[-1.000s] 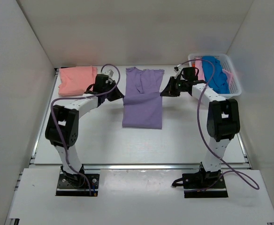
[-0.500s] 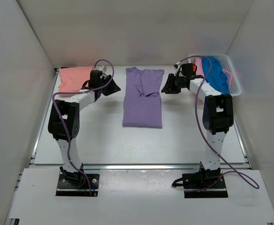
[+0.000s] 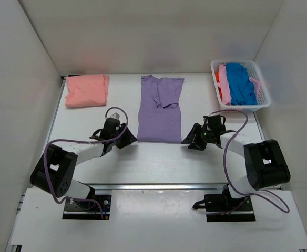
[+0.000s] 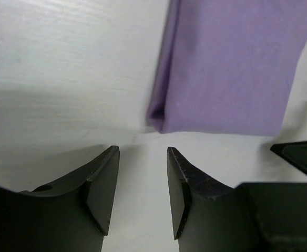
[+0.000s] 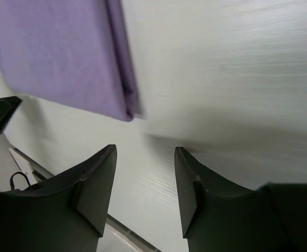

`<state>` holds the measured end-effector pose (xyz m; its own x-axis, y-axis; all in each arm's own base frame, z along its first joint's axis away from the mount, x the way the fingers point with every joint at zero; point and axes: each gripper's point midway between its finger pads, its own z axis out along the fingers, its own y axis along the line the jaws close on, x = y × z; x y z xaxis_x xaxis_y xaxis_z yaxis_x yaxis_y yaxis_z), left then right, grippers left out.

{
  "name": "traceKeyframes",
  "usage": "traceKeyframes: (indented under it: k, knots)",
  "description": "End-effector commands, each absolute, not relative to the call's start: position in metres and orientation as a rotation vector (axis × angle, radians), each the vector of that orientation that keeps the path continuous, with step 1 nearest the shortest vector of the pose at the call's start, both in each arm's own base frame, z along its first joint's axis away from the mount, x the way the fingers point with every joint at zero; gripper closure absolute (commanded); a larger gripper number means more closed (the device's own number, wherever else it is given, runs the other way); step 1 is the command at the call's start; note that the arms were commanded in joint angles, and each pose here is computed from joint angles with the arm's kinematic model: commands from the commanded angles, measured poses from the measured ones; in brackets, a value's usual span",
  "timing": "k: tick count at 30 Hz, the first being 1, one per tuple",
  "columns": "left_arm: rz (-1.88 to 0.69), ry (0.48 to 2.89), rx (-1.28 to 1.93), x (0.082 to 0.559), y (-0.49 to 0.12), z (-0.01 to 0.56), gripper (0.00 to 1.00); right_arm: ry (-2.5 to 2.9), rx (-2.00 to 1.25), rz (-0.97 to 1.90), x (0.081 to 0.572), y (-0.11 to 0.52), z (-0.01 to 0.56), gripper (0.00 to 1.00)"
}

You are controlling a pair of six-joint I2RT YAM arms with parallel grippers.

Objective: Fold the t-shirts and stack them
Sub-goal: Grab one side of the 2/3 rectangular tshirt with both arms

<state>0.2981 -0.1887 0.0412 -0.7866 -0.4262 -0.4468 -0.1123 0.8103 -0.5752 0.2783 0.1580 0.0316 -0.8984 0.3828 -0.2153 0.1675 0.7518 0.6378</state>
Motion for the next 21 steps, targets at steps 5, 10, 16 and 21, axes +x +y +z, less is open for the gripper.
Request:
traceKeyframes:
  k: [5,10,16,21]
  knots:
    - [-0.790,2.262,-0.605,0.321,-0.203,0.050,0.45,2.468,0.504,0.952,0.301,0.181,0.037,0.56]
    - [-0.861,2.286,-0.644,0.319,-0.219,0.038,0.46,2.454,0.522,0.962,0.307,0.185,0.029,0.59]
    - [-0.866,2.278,-0.703,0.318,-0.221,0.027,0.64,2.485,0.529,0.969,0.312,0.187,0.014,0.83]
    - [-0.888,2.343,-0.633,0.304,-0.219,0.018,1.00,2.525,0.484,0.987,0.295,0.191,0.014,1.00]
